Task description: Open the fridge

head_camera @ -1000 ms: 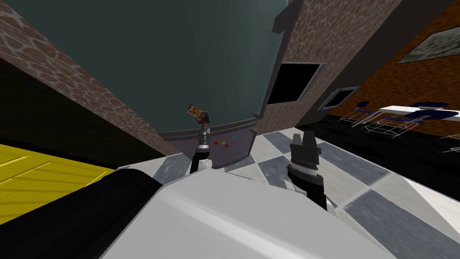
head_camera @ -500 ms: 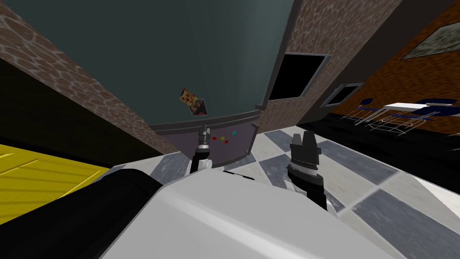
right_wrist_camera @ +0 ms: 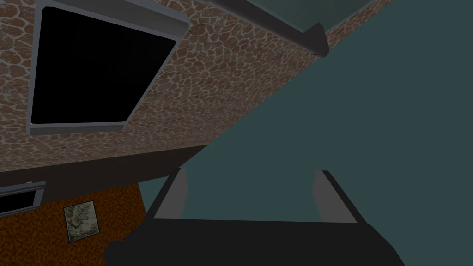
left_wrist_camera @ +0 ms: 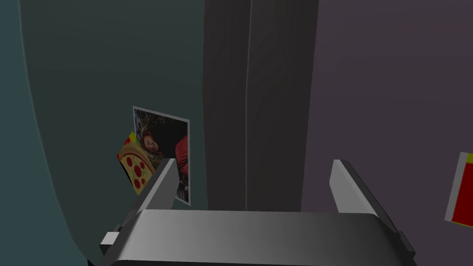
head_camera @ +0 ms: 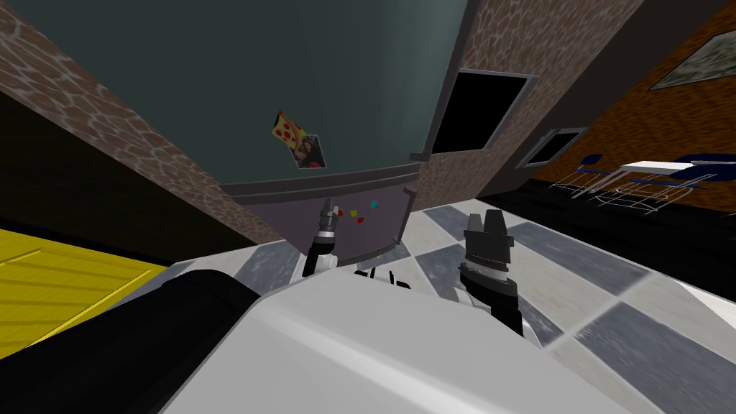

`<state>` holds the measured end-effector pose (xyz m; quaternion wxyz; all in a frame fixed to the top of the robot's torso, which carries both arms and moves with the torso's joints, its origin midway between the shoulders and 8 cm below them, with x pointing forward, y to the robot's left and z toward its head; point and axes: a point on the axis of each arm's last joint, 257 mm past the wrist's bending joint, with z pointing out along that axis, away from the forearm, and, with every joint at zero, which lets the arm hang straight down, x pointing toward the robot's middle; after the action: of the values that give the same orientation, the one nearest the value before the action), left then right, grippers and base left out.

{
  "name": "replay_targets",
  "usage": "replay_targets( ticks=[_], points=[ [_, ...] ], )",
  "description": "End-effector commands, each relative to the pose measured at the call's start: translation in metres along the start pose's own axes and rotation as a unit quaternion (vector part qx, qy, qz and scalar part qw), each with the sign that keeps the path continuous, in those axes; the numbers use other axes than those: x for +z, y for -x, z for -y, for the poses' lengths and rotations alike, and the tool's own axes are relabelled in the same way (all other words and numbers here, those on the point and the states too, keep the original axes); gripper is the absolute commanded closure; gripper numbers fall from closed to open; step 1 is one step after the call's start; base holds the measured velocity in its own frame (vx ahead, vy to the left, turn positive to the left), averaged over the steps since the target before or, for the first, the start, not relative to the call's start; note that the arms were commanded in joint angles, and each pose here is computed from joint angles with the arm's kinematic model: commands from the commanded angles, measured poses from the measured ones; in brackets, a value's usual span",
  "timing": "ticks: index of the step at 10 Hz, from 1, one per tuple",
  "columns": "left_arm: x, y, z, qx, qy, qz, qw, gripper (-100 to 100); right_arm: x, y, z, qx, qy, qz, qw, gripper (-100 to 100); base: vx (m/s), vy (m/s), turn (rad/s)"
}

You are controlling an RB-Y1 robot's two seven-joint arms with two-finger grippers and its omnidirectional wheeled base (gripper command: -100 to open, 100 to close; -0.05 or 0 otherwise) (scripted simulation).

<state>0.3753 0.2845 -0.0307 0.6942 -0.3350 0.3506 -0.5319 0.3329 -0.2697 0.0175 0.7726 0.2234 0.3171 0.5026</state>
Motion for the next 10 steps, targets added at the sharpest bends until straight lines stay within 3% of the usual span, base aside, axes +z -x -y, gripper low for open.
replay_targets(
  ticks=[1,9,10],
  points=[
    [0.003,-0.01,-0.017,0.021,0.007,-0.031,0.9993,-100,0.0,0.0,0.0,0.0,0.0,0.0,1.0,0,0.01,-0.076,0.012],
    [0.021,-0.037,-0.091,0.074,0.041,-0.079,0.9933,-100,0.0,0.0,0.0,0.0,0.0,0.0,1.0,0,0.006,-0.122,0.02],
    [0.02,-0.037,-0.093,0.074,0.043,-0.08,0.9931,-100,0.0,0.0,0.0,0.0,0.0,0.0,1.0,0,0.007,-0.107,0.007]
  ],
)
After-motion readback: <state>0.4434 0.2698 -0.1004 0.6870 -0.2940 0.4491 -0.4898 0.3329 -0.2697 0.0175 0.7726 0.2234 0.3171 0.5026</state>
